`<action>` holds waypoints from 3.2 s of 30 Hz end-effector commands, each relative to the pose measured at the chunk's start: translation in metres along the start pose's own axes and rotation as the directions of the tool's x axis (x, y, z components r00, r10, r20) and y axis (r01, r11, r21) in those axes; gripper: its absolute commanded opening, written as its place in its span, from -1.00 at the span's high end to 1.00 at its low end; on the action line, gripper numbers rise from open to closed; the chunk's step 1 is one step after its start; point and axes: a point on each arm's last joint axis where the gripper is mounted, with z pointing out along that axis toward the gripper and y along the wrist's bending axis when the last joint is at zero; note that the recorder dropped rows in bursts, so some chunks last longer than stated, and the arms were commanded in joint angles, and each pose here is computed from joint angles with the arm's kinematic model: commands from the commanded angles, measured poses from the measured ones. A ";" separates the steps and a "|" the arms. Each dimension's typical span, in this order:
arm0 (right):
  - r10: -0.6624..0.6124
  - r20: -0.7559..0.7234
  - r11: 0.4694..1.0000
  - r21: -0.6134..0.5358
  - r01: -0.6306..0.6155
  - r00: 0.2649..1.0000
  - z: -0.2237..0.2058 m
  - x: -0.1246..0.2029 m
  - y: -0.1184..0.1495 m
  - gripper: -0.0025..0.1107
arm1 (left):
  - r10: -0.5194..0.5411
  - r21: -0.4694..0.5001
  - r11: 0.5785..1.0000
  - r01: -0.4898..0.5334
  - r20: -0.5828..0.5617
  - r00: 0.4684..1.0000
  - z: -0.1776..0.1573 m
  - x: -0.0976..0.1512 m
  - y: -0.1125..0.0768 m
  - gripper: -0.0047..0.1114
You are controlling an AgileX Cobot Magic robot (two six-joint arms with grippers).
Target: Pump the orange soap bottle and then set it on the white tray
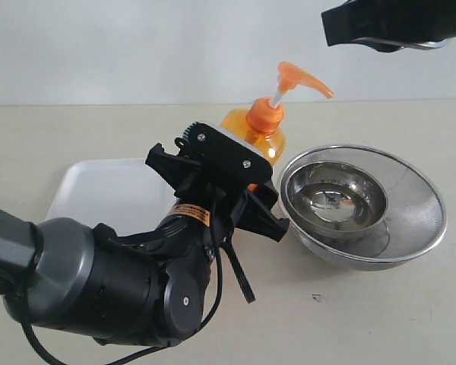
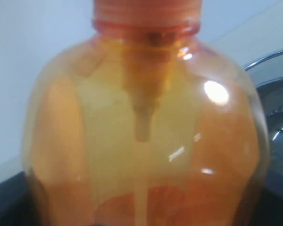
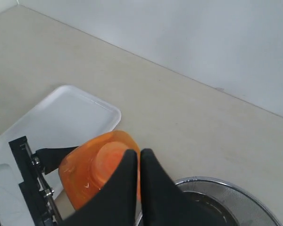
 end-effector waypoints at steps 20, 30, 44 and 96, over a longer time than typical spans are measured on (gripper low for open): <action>0.037 -0.027 0.998 -0.047 -0.038 0.999 0.023 0.006 0.000 0.96 | -0.005 0.042 0.999 0.006 -0.010 1.000 0.001 0.003 -0.005 0.84; 0.043 -0.042 0.997 -0.062 -0.046 0.998 0.032 0.008 0.000 0.96 | -0.007 0.040 0.999 0.007 -0.008 1.000 0.001 0.003 -0.005 0.84; 0.038 -0.128 0.993 -0.108 -0.052 0.991 0.040 0.018 0.003 0.96 | -0.007 0.048 0.999 0.007 -0.004 1.000 0.001 0.003 -0.006 0.84; 0.013 -0.303 0.988 -0.144 -0.059 0.953 0.076 0.045 0.000 0.96 | -0.010 0.093 0.996 0.012 -0.030 1.000 0.009 0.007 -0.017 0.84</action>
